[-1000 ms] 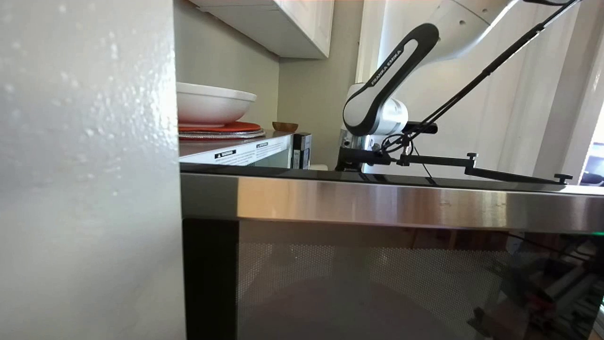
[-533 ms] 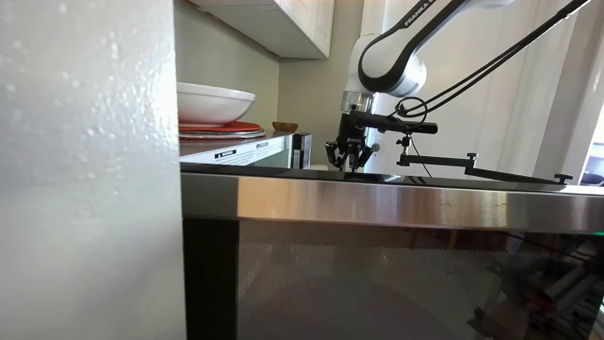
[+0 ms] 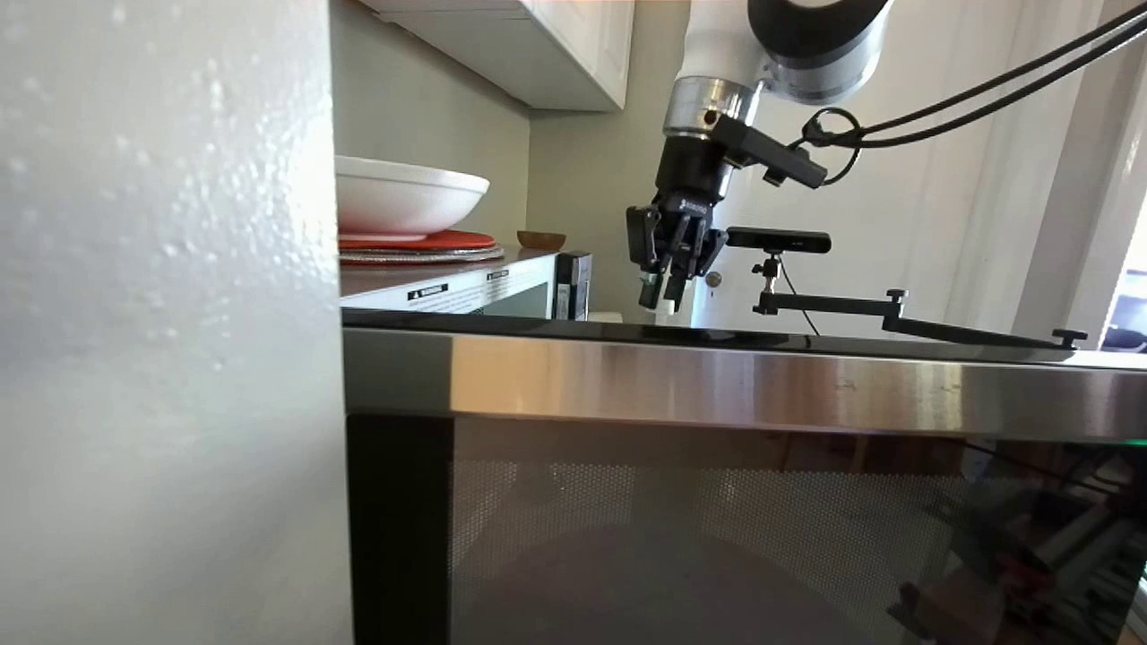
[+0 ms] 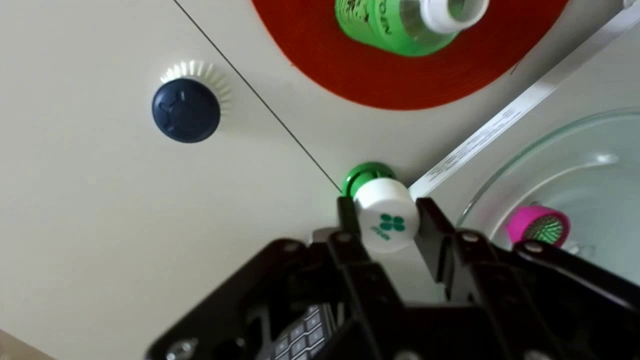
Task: Pick up the white cap on the right and put it on the green bottle
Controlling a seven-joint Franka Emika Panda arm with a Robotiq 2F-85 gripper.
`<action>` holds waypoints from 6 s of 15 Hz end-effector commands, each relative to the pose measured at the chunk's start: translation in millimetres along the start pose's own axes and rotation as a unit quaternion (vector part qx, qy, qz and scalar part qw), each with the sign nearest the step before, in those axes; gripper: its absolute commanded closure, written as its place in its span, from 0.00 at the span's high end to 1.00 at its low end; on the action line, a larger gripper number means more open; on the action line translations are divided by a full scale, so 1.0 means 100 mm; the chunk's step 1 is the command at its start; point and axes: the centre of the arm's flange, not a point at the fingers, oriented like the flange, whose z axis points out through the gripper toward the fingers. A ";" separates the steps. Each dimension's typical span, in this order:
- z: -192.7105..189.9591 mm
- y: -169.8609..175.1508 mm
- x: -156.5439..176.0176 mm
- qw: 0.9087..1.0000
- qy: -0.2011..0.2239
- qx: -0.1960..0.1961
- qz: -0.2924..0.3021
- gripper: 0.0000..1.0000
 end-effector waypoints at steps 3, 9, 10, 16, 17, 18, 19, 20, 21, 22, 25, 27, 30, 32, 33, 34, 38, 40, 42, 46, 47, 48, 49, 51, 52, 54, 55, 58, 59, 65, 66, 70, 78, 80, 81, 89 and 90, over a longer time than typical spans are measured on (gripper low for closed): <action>-0.26 -0.04 -0.51 0.997 -0.035 0.025 -0.062 0.08; -0.22 -0.14 -0.46 0.998 -0.034 0.014 -0.050 0.33; -0.22 -0.14 -0.46 0.998 -0.034 0.014 -0.050 0.33; -0.17 -0.26 -0.58 0.997 -0.037 0.017 -0.062 0.08; -0.14 -0.28 -0.60 0.997 -0.037 0.017 -0.064 0.08; -0.13 -0.29 -0.62 0.997 -0.039 0.016 -0.067 0.08; -0.10 -0.30 -0.63 0.997 -0.041 0.014 -0.069 0.08; -0.08 -0.30 -0.64 0.997 -0.043 0.014 -0.070 0.08; -0.06 -0.30 -0.65 0.996 -0.045 0.014 -0.070 0.08; -0.03 -0.30 -0.67 0.996 -0.047 0.017 -0.073 0.08; 0.06 -0.30 -0.73 0.995 -0.056 0.019 -0.078 0.08; 0.13 -0.30 -0.76 0.995 -0.060 0.018 -0.082 0.08; 0.19 -0.32 -0.81 0.994 -0.062 0.019 -0.090 0.08; 0.22 -0.33 -0.83 0.993 -0.062 0.020 -0.097 0.08; 0.24 -0.33 -0.84 0.993 -0.062 0.020 -0.100 0.08; 0.26 -0.34 -0.84 0.993 -0.062 0.020 -0.103 0.08; 0.35 -0.36 -0.83 0.992 -0.062 0.019 -0.110 0.08; 0.38 -0.37 -0.81 0.991 -0.062 0.020 -0.113 0.08; 0.40 -0.38 -0.80 0.991 -0.061 0.021 -0.119 0.08; 0.42 -0.40 -0.79 0.990 -0.061 0.022 -0.128 0.08; 0.43 -0.42 -0.79 0.989 -0.059 0.023 -0.133 0.08; 0.43 -0.43 -0.78 0.989 -0.059 0.023 -0.137 0.08; 0.43 -0.45 -0.77 0.988 -0.058 0.024 -0.142 0.08; 0.43 -0.48 -0.74 0.987 -0.058 0.024 -0.151 0.08; 0.44 -0.49 -0.73 0.986 -0.059 0.025 -0.155 0.08; 0.46 -0.50 -0.72 0.984 -0.061 0.026 -0.164 0.08; 0.47 -0.51 -0.71 0.983 -0.063 0.026 -0.168 0.08; 0.51 -0.52 -0.69 0.982 -0.065 0.023 -0.176 0.08; 0.53 -0.52 -0.68 0.981 -0.066 0.023 -0.179 0.08; 0.53 -0.55 -0.64 0.979 -0.065 0.020 -0.191 0.08; 0.51 -0.56 -0.64 0.979 -0.066 0.018 -0.191 0.08; 0.47 -0.56 -0.67 0.979 -0.071 0.004 -0.191 0.08; 0.46 -0.52 -0.71 0.977 -0.078 -0.014 -0.199 0.08; 0.47 -0.53 -0.71 0.977 -0.073 -0.010 -0.201 0.08; 0.47 -0.53 -0.70 0.977 -0.073 -0.010 -0.201 0.08; 0.44 -0.54 -0.69 0.976 -0.063 -0.011 -0.206 0.08; 0.45 -0.54 -0.68 0.976 -0.060 -0.012 -0.208 0.08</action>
